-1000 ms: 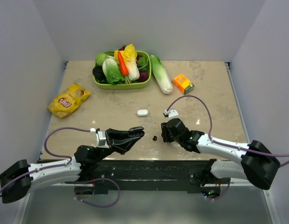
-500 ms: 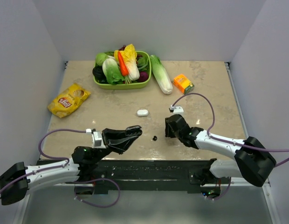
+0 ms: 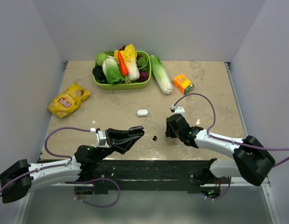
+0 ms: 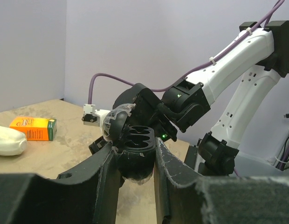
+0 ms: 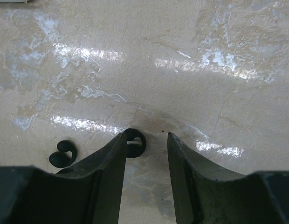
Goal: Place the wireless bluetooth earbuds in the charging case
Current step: Pick up the earbud from the center of the board.
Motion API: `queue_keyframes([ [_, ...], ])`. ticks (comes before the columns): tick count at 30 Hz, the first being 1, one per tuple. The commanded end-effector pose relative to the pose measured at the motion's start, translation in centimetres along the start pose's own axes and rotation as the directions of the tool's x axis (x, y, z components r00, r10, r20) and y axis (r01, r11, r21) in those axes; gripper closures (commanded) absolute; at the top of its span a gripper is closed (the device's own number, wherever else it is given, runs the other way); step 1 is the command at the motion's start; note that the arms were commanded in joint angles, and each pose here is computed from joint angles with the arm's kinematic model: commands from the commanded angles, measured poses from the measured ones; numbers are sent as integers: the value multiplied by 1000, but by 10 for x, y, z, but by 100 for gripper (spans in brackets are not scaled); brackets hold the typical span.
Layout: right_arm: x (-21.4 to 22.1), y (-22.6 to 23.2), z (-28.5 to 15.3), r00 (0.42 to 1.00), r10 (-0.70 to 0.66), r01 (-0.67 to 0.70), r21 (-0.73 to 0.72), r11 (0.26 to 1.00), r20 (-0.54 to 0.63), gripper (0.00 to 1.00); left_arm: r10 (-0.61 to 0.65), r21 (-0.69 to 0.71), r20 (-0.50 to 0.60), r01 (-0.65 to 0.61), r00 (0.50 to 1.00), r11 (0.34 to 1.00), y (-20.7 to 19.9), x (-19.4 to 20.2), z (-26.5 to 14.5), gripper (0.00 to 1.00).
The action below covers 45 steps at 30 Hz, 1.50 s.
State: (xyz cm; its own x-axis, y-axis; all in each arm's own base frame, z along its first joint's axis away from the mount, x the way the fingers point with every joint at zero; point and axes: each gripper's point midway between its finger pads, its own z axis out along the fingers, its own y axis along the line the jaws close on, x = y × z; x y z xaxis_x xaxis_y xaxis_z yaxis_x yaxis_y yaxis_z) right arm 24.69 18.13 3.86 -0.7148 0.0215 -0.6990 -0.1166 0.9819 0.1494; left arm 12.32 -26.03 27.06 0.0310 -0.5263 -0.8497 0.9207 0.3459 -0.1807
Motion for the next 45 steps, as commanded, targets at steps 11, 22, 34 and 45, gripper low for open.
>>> queue_keyframes([
  [11, -1, 10, 6, 999, 6, -7, -8, 1000, -46, 56, 28, -7, -61, -28, 998, 1000, 7, 34, -32, 100],
  [22, 1, 16, 9, 998, -3, 1, -36, 999, -63, 57, 32, -6, -75, -33, 997, 999, 8, 38, -32, 100],
  [34, 10, 26, 13, 996, -6, -3, -89, 996, -94, 70, 23, 5, -83, -22, 996, 1000, 5, 41, -31, 100],
  [45, 8, 29, 12, 996, -5, -4, -104, 995, -87, 74, 16, 2, -91, -16, 996, 1000, 6, 44, -32, 100],
])
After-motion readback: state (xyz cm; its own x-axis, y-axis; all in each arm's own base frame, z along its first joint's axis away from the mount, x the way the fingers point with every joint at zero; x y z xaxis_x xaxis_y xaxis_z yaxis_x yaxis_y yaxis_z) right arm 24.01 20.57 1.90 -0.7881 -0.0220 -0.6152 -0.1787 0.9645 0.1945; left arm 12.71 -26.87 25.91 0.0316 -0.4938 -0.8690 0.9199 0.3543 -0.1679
